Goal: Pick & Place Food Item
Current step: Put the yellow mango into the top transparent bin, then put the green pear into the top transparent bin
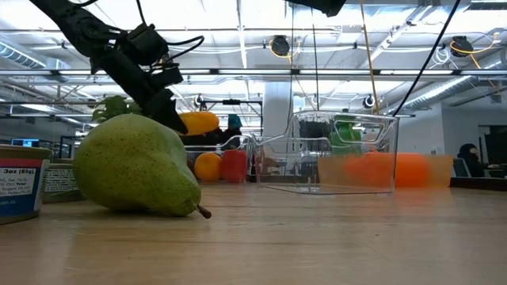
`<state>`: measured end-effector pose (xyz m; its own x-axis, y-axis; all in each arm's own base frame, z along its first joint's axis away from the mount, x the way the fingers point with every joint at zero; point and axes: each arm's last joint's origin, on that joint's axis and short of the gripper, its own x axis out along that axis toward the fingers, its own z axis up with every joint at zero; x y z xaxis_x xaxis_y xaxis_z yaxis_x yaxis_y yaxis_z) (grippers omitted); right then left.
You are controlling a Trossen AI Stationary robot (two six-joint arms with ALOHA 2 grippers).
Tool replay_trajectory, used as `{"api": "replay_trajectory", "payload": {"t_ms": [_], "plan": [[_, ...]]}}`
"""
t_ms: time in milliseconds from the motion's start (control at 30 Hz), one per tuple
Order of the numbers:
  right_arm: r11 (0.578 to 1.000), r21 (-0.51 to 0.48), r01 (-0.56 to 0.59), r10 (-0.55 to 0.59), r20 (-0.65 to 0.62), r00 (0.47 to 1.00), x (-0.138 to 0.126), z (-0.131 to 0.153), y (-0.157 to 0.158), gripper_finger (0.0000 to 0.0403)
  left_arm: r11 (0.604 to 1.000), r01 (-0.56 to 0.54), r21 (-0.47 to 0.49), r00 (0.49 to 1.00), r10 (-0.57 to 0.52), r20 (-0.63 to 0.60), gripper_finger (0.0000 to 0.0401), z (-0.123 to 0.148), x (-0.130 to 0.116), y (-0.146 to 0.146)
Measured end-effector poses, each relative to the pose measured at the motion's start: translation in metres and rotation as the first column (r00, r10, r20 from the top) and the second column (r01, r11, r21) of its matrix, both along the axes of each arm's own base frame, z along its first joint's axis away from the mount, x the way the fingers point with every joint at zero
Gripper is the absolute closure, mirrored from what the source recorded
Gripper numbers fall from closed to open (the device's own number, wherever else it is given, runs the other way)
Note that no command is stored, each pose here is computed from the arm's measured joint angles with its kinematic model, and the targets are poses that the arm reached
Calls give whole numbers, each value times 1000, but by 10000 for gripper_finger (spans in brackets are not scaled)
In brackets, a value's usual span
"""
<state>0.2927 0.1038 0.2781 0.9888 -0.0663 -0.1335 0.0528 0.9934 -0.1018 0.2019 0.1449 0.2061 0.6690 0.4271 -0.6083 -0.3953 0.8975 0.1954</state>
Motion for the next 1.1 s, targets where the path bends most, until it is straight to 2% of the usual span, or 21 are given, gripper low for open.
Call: {"api": "replay_trajectory", "payload": {"t_ms": [133,300,433,600,733,833,900,1000,1100], "plan": [[1000,0,1,-1,-12,1000,0,-1,0,97,999,-27,-24,1000,27,11,110,0,0,0],[1000,15,4,-4,-18,1000,0,-2,0,97,995,-102,-12,995,103,4,76,0,-1,1],[1000,15,4,-4,-18,1000,0,-2,0,97,993,-115,-13,993,115,10,66,0,-1,2],[1000,15,4,-4,-20,1000,0,-2,0,97,991,-131,-34,990,133,42,72,5,-3,-1],[1000,15,4,-4,-21,1000,0,-2,0,97,995,-50,-82,991,59,117,82,18,-9,-9],[1000,16,4,-4,-21,1000,0,-2,0,97,985,58,-163,976,-21,217,90,33,-15,-22],[1000,25,3,-2,-20,1000,0,-2,0,97,974,131,-185,959,-77,273,95,44,-21,-34],[998,69,7,-6,-21,1000,1,-4,1,97,966,196,-171,936,-132,327,100,59,-30,-55],[994,105,-28,33,-40,999,4,-10,3,97,966,215,-144,917,-149,371,98,72,-40,-77]]}}
